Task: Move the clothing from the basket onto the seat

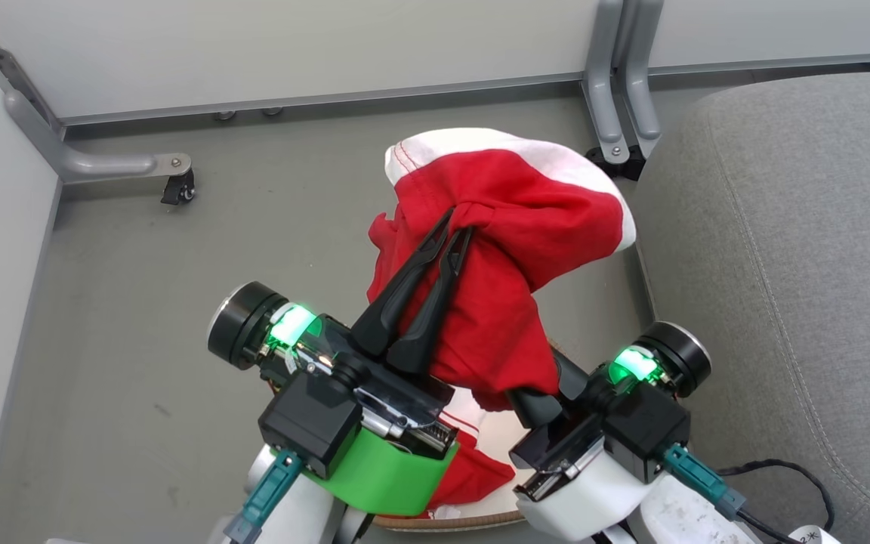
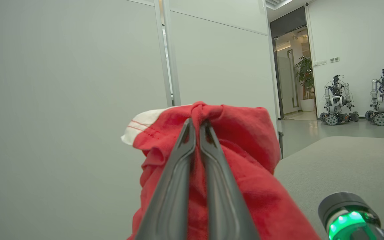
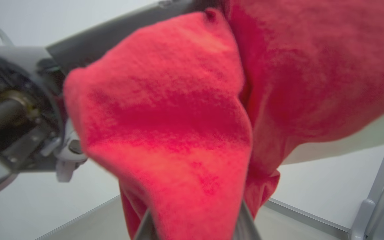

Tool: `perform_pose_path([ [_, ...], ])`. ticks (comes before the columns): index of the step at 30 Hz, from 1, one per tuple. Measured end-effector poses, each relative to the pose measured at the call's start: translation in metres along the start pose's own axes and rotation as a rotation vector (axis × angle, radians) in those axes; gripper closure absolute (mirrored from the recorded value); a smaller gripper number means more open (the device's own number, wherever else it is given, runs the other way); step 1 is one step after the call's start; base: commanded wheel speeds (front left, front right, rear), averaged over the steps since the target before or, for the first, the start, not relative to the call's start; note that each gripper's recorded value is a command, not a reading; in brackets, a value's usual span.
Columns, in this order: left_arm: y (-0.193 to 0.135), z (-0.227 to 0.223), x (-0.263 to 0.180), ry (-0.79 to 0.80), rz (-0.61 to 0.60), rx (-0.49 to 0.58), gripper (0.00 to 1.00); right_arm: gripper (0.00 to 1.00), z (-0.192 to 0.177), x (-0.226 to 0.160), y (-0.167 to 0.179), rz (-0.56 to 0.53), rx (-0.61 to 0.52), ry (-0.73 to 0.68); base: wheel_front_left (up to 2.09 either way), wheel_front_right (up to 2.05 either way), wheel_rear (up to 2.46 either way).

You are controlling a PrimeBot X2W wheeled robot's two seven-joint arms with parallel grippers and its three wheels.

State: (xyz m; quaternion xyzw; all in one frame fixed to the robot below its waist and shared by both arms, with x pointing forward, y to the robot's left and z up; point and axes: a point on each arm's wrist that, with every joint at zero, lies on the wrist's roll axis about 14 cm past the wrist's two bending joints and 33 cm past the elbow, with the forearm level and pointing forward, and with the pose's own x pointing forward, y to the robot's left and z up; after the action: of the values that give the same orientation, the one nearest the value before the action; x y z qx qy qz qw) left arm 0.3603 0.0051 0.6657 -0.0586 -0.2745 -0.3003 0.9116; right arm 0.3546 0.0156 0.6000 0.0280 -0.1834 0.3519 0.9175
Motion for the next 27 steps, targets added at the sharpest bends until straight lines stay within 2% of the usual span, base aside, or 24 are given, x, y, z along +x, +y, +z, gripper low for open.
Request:
perform_pose_path([
  [1, 0.001, 0.000, 0.000, 0.000, 0.003, 0.001, 0.58, 1.00, 0.001, 0.000, -0.001, -0.003, -0.001, -0.003, 0.00, 0.00, 0.00],
  [2, 0.001, 0.000, 0.000, 0.000, 0.004, 0.002, 0.00, 1.00, 0.002, 0.000, -0.002, -0.005, -0.004, -0.005, 0.00, 0.00, 0.00],
  [18, 0.013, -0.004, -0.009, 0.024, 0.049, 0.029, 0.00, 1.00, 0.015, 0.000, -0.028, -0.069, -0.071, -0.040, 0.00, 0.00, 0.00],
  [27, 0.026, -0.023, -0.025, 0.098, 0.090, 0.056, 0.00, 1.00, 0.012, -0.011, -0.052, -0.156, -0.066, -0.026, 0.00, 0.00, 0.00],
])
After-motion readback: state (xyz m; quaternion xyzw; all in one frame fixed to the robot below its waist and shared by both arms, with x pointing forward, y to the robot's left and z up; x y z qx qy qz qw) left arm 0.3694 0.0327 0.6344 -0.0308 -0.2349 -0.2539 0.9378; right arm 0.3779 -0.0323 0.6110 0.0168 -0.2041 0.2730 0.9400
